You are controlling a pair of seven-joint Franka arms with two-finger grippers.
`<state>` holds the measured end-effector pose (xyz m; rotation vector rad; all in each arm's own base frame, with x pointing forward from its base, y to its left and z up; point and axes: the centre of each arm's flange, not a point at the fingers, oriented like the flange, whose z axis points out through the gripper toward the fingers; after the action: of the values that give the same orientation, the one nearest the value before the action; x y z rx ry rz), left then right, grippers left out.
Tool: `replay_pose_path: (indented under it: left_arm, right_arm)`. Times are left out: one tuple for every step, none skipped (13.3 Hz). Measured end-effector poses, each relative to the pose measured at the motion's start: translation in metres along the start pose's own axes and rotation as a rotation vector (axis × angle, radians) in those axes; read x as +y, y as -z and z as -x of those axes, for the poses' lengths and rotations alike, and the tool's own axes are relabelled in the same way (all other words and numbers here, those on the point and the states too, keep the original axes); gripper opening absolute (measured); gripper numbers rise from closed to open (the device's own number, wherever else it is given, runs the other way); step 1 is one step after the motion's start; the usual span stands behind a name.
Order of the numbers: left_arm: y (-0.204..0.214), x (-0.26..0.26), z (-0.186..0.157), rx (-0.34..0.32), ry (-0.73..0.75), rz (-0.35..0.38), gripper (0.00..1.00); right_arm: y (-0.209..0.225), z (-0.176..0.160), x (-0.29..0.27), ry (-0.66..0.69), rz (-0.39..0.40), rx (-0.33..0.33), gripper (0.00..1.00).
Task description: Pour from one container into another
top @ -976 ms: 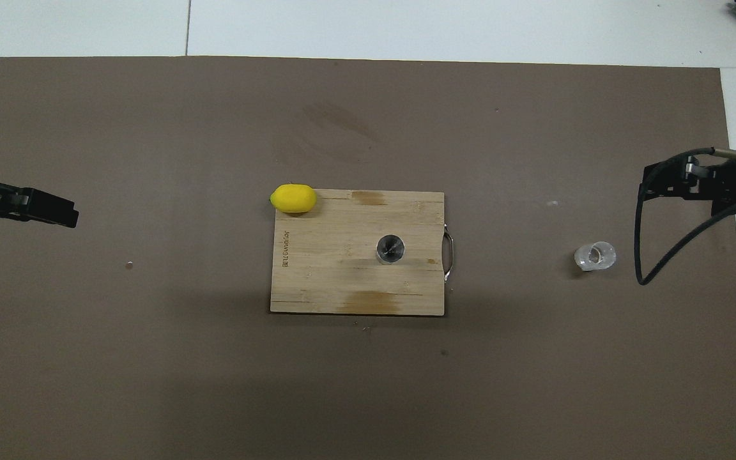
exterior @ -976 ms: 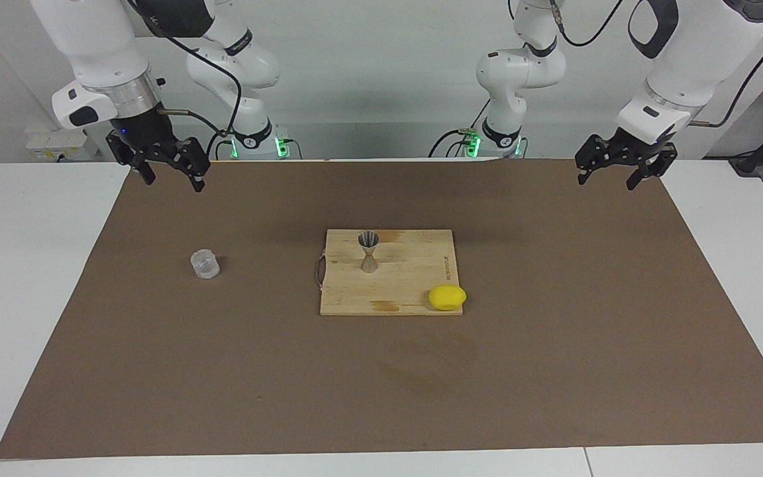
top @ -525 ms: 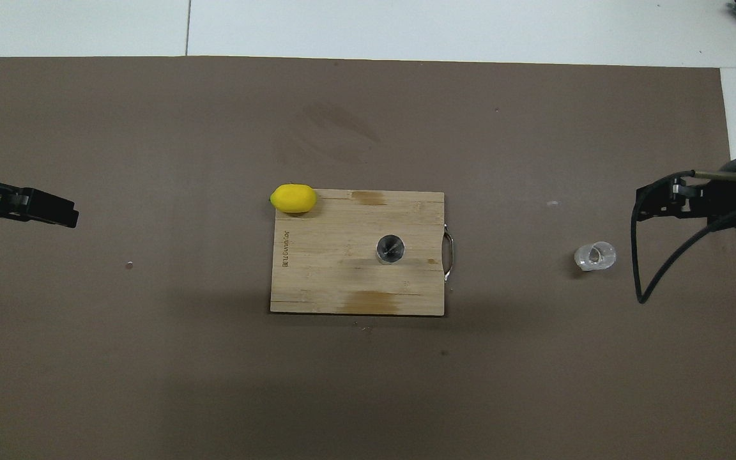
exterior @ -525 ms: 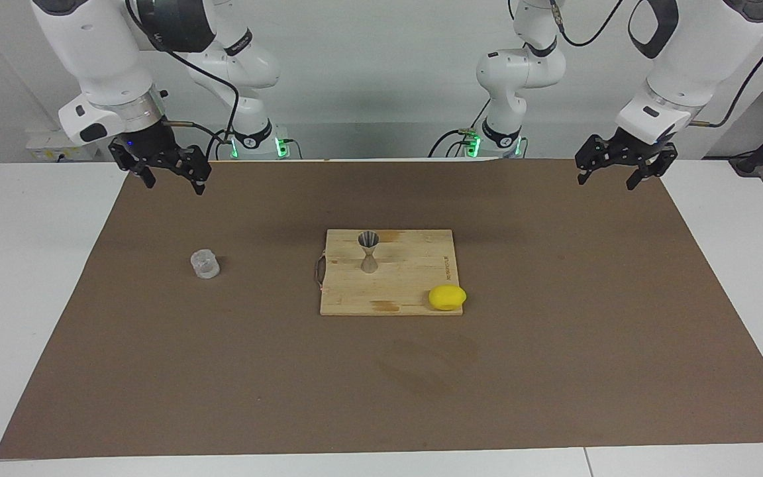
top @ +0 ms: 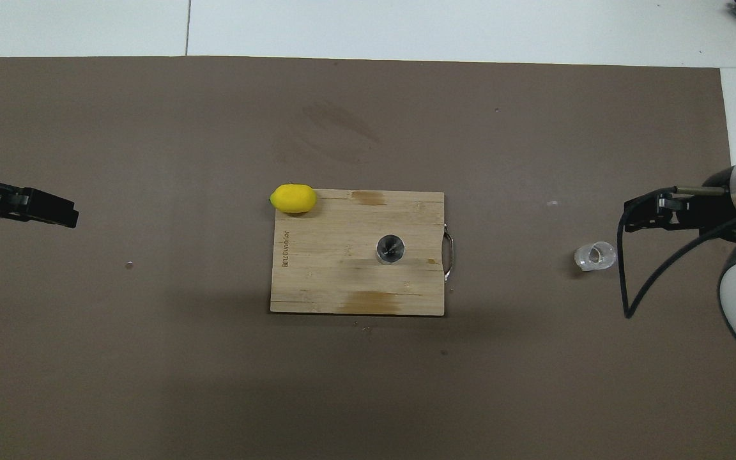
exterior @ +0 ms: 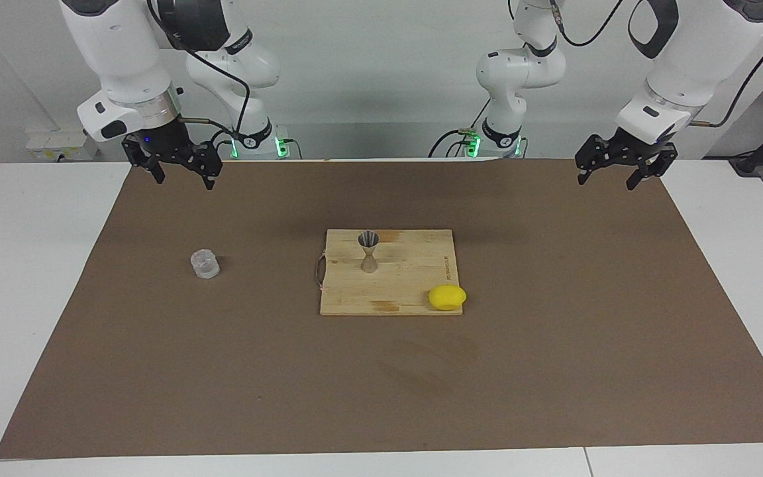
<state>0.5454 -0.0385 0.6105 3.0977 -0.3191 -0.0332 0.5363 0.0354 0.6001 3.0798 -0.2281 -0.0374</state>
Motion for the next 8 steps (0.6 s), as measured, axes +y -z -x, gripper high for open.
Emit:
replay_pose_path:
  left_arm:
    - [0.0,0.0,0.0,0.0,0.0,0.0,1.0]
    - [0.0,0.0,0.0,0.0,0.0,0.0,1.0]
    - [0.0,0.0,0.0,0.0,0.0,0.0,1.0]
    - [0.0,0.0,0.0,0.0,0.0,0.0,1.0]
    - [0.0,0.0,0.0,0.0,0.0,0.0,1.0]
    - [0.0,0.0,0.0,0.0,0.0,0.0,1.0]
    - [0.0,0.0,0.0,0.0,0.0,0.0,1.0]
    - [0.0,0.0,0.0,0.0,0.0,0.0,1.0]
  right_arm:
    - [0.0,-0.0008,-0.0002,-0.003,-0.013,0.004,0.99]
    - [-0.0005,-0.001,0.0008,-0.007,-0.023,0.001,0.99]
    - [-0.0009,-0.0014,0.0028,-0.011,-0.026,-0.001,0.99]
    - [-0.0012,-0.0016,0.0037,-0.013,-0.027,-0.001,0.99]
    - [-0.0012,-0.0015,0.0038,-0.013,-0.027,-0.002,0.99]
    - [-0.0014,-0.0013,0.0039,-0.013,-0.026,-0.004,0.99]
    - [-0.0015,-0.0007,0.004,-0.013,-0.025,-0.009,0.97]
    - [-0.0009,-0.0004,0.0045,-0.014,-0.025,-0.012,0.96]
